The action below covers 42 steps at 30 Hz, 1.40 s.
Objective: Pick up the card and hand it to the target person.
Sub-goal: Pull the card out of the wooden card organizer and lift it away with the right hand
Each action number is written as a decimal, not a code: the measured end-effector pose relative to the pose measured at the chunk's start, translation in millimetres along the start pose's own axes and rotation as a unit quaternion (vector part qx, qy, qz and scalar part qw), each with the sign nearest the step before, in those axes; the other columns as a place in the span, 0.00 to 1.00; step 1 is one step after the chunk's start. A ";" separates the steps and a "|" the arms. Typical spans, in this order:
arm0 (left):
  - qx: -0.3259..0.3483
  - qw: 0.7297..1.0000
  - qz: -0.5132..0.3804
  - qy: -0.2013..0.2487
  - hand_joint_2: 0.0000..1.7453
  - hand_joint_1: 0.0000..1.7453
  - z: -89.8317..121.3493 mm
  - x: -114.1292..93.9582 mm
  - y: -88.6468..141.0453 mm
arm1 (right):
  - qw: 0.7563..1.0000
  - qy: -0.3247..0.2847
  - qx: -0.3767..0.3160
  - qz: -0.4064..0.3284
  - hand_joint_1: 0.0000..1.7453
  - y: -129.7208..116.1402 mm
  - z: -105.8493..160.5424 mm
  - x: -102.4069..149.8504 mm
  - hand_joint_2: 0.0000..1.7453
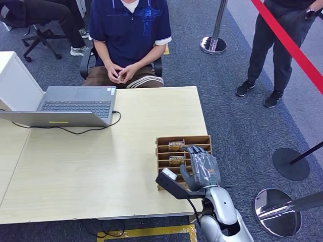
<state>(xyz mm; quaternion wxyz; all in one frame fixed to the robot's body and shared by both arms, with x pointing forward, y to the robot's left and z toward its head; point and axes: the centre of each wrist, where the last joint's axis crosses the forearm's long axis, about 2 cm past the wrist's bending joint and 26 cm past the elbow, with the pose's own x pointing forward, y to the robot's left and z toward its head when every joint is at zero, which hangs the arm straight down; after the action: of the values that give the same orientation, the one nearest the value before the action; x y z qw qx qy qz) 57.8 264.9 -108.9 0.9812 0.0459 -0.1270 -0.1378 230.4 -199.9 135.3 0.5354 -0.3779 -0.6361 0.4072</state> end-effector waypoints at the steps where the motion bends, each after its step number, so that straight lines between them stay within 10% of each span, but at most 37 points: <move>1: 0.000 1.000 0.000 0.000 0.00 0.00 0.0 0.0 0.0 | 1.000 -0.001 0.000 -0.001 0.44 -0.4 -0.7 0.1 1.00; 42: -0.002 1.000 0.000 0.002 0.00 0.00 0.3 1.2 -3.0 | 0.999 -0.035 0.026 -0.020 0.54 7.6 -25.5 9.7 1.00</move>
<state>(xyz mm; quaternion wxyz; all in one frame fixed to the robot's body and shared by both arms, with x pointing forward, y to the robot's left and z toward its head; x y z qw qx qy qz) 58.0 261.6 -108.7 0.9816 0.0444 -0.1244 -0.1377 254.6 -185.3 134.3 0.5305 -0.3367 -0.6511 0.4257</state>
